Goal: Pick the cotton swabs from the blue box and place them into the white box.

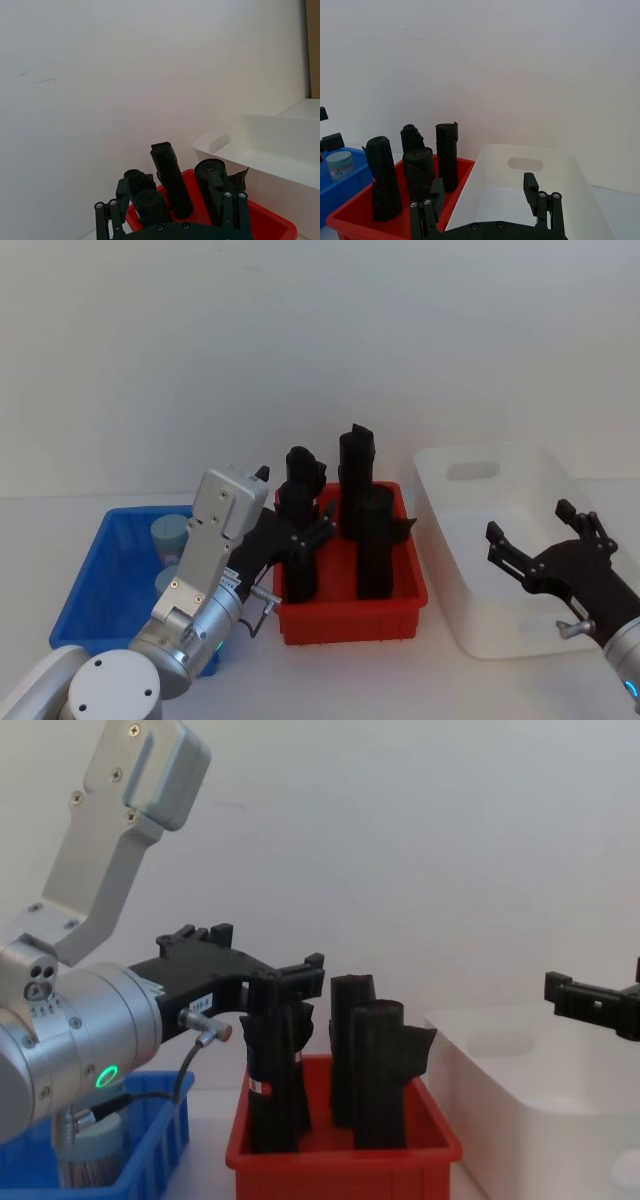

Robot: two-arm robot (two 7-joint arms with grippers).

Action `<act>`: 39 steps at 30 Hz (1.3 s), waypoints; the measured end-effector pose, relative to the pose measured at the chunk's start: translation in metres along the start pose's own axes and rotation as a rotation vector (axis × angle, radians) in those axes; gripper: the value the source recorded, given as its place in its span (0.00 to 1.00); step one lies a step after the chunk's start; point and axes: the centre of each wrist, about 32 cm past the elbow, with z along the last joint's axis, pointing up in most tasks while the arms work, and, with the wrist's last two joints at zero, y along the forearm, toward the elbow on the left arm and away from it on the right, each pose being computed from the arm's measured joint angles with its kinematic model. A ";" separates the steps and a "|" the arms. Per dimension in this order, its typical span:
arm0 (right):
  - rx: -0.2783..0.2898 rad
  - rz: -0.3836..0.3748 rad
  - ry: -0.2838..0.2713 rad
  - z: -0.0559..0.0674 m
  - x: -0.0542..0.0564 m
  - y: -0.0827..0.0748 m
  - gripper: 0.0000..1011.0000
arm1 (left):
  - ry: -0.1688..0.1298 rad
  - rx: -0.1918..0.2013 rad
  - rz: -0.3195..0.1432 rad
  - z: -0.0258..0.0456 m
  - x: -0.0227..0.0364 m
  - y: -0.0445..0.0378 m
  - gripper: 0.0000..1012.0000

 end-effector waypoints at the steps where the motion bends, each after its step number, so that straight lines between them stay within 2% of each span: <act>1: 0.000 0.000 0.000 0.000 0.000 0.000 0.99 | 0.000 0.000 0.000 0.0000 0.0000 0.0000 0.99; 39: 0.000 0.000 0.000 0.000 0.000 0.000 0.99 | 0.000 0.000 0.000 0.0000 0.0000 0.0000 0.99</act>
